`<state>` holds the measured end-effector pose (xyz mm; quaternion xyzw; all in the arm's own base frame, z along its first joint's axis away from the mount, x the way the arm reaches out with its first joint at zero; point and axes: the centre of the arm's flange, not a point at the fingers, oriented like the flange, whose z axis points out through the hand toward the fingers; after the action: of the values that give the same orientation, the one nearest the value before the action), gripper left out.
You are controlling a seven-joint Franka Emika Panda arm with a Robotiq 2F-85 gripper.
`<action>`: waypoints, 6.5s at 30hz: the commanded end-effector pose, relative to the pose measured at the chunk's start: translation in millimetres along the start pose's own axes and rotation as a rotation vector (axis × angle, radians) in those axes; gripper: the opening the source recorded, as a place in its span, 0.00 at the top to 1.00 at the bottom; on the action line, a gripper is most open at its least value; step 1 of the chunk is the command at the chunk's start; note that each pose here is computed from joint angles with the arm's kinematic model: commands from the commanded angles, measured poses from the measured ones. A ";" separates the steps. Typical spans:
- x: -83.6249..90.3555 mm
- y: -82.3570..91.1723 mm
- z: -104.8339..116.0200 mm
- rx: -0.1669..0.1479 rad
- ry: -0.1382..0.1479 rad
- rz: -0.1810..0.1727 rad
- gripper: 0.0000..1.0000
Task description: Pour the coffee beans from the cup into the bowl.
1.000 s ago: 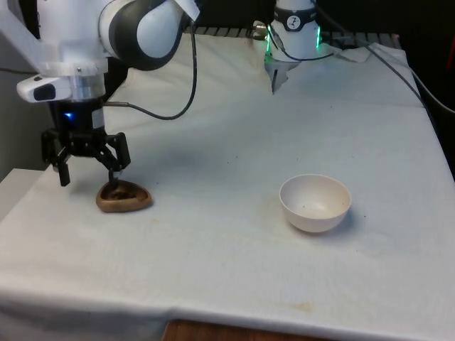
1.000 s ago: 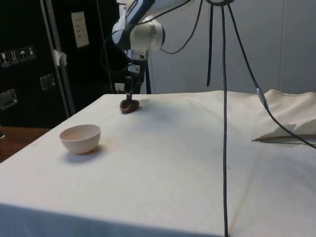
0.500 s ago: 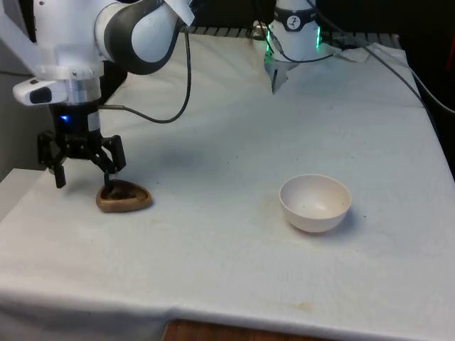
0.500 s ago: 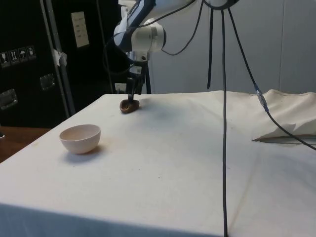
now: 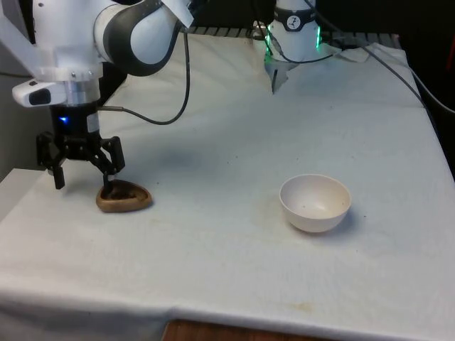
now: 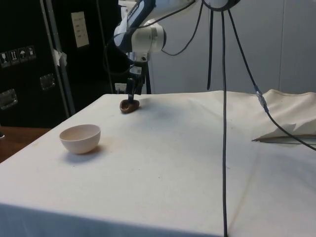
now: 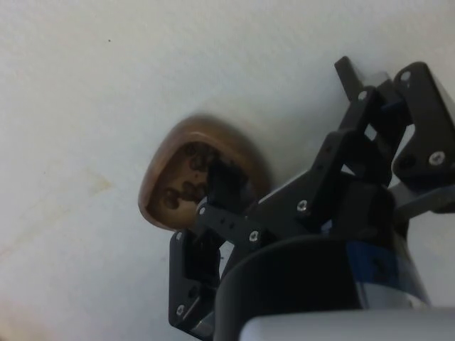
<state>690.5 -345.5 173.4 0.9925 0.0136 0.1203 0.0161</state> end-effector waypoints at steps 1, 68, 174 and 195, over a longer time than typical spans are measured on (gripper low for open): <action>0.9 -0.6 0.5 0.000 -0.001 -0.001 0.00; 13.9 -1.1 -6.2 -0.017 -0.038 -0.029 0.00; 29.2 -10.0 -36.9 0.009 -0.069 -0.031 0.99; 47.2 -16.8 -98.2 0.012 -0.080 -0.046 0.99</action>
<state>713.3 -325.6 276.1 0.9957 0.0381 0.0837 0.0109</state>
